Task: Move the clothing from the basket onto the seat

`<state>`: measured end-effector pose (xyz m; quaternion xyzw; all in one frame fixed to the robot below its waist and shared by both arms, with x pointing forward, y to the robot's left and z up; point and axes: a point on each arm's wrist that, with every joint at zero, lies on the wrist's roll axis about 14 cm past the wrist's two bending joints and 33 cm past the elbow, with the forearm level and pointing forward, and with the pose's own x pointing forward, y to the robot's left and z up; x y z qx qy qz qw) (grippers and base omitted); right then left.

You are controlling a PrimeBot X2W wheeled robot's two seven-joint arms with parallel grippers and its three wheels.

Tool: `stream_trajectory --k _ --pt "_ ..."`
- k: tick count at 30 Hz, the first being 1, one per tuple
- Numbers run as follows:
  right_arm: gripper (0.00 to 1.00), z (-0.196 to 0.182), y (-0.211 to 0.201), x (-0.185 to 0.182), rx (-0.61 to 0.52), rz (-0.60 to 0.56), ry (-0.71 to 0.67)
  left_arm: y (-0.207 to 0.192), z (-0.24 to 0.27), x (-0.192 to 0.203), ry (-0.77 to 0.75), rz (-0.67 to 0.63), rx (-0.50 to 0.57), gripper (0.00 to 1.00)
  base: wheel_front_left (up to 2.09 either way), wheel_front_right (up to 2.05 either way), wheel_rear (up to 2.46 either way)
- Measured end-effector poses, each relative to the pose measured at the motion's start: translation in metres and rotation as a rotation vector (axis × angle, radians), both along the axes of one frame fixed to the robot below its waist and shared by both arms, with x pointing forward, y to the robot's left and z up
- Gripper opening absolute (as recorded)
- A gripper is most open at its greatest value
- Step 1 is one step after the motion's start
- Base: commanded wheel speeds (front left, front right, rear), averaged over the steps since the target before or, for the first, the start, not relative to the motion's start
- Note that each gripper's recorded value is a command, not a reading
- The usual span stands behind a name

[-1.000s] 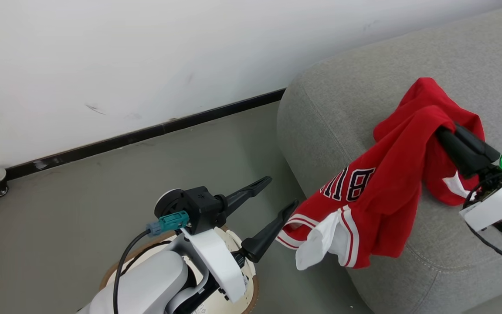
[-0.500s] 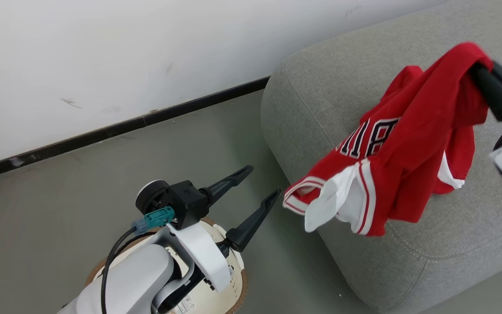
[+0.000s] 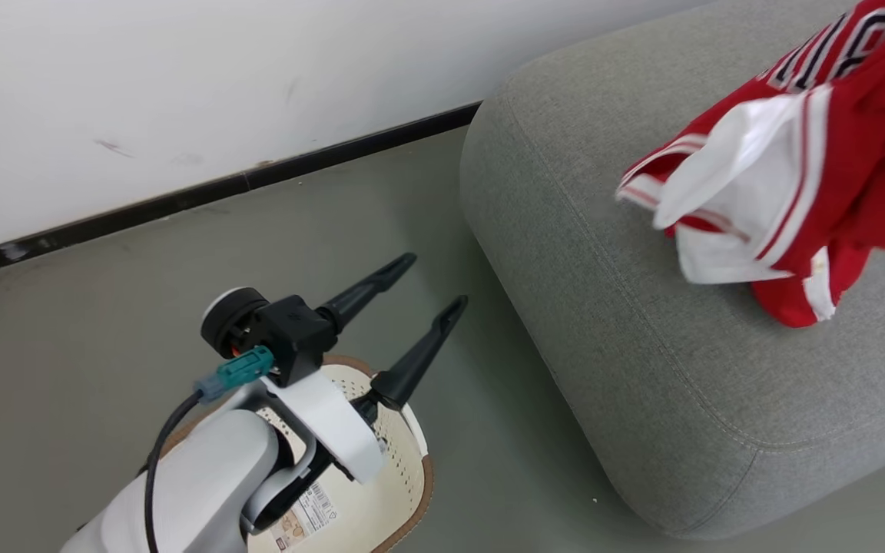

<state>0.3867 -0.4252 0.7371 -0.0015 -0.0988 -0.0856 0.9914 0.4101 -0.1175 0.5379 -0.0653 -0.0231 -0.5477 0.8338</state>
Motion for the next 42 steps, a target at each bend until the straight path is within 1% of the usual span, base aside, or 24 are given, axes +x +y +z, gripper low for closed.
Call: stream_trajectory --k 5,10,16,22,25,27,34,38,42 --pt "0.00 0.027 -0.022 0.003 -0.034 -0.067 -0.027 0.008 0.002 0.011 -0.018 0.033 -0.010 1.00 0.00 0.00 0.00" --pt "0.00 0.041 -0.035 0.008 -0.042 -0.113 -0.048 0.014 0.000 0.018 -0.026 0.054 -0.013 1.00 0.00 0.00 0.00" --pt "0.00 0.044 -0.054 0.013 -0.052 -0.175 -0.045 0.020 -0.003 0.022 -0.034 0.063 -0.018 1.00 0.00 0.00 0.00" --pt "0.00 0.035 -0.076 0.014 -0.037 -0.243 -0.025 0.025 -0.006 0.026 -0.039 0.071 -0.024 1.00 0.00 0.00 0.00" --pt "0.00 0.021 -0.084 0.016 -0.027 -0.269 0.007 0.028 -0.007 0.028 -0.042 0.078 -0.026 1.00 0.00 0.00 0.00" --pt "0.00 0.005 -0.090 0.015 -0.017 -0.290 0.040 0.029 -0.010 0.030 -0.041 0.082 -0.024 1.00 0.00 0.00 0.00" --pt "0.00 -0.065 -0.109 0.003 0.030 -0.361 0.187 0.030 -0.017 0.033 -0.042 0.080 -0.021 1.00 0.00 0.00 0.00" --pt "0.00 -0.104 -0.111 -0.006 0.061 -0.383 0.256 0.028 -0.021 0.034 -0.037 0.076 -0.023 1.00 0.00 0.00 0.00" --pt "0.00 -0.149 -0.109 -0.020 0.072 -0.402 0.361 0.024 -0.023 0.035 -0.030 0.068 -0.031 1.00 0.00 0.00 0.00"
